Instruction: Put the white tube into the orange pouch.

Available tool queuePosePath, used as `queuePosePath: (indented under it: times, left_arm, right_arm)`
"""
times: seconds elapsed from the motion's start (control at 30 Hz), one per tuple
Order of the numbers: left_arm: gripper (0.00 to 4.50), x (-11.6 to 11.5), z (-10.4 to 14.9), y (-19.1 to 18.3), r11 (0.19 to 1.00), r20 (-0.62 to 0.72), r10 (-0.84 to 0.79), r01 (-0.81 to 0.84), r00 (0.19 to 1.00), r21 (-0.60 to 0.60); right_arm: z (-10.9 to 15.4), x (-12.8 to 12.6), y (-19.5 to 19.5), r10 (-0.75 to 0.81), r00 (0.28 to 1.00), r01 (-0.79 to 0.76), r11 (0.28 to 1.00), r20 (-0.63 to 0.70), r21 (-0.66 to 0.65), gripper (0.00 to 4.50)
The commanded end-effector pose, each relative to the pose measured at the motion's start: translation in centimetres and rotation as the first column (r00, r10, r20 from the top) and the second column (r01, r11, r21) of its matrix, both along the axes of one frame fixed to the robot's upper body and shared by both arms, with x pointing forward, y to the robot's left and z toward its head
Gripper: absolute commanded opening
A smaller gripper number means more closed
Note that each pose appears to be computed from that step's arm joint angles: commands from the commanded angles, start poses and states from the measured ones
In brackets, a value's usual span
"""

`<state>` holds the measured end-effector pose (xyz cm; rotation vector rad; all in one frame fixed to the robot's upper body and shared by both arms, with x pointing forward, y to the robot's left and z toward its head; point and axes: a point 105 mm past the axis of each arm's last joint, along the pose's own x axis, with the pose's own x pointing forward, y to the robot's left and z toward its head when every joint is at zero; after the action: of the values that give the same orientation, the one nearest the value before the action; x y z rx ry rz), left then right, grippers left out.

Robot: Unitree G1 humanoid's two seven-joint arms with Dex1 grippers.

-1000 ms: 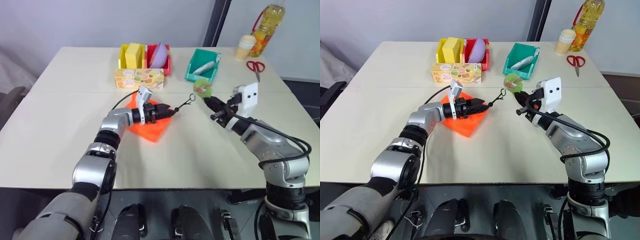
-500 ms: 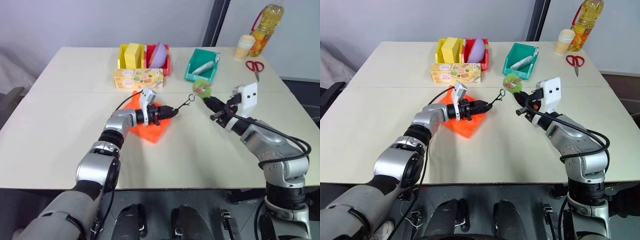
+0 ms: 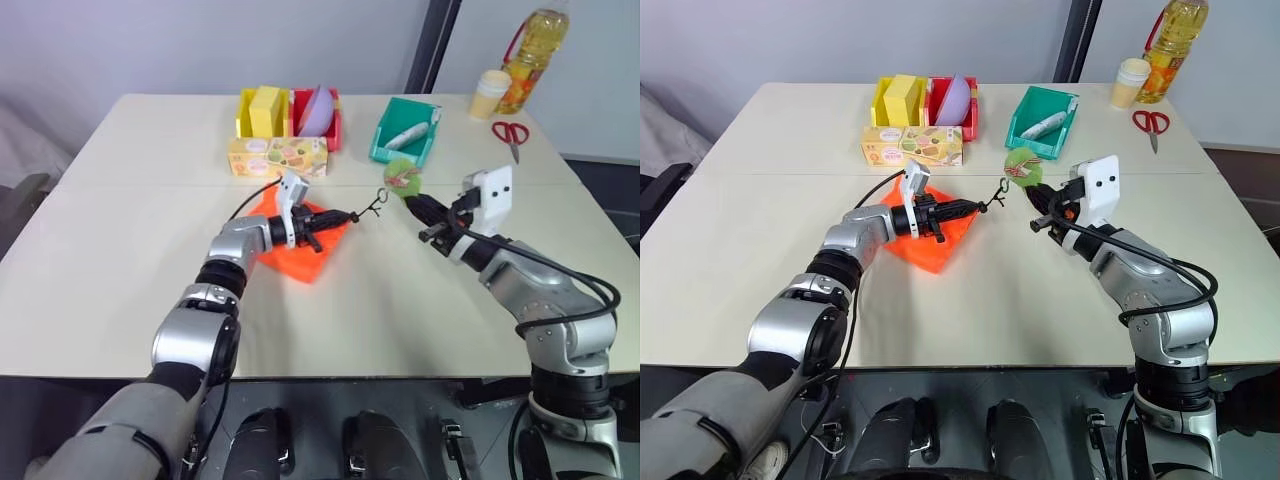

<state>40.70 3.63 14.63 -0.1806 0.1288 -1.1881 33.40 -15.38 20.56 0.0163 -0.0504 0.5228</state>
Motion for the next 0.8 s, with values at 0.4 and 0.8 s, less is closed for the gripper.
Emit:
queuePosePath:
  times: [0.4, 0.8]
  left_arm:
    - [3.14, -3.4, 1.2, 1.4, 0.971, 0.531, 0.007, -0.132, 0.847, 0.198]
    - [3.14, -5.1, 0.8, -3.9, 0.817, 0.914, 0.063, -0.546, 0.401, 0.183]
  right_arm:
    - [1.9, -0.6, 0.0, -0.007, 0.998, 0.002, 0.996, 0.066, 0.086, 0.0]
    - [2.0, -0.4, -0.1, 0.013, 0.999, -0.019, 0.985, 0.037, 0.173, 0.0]
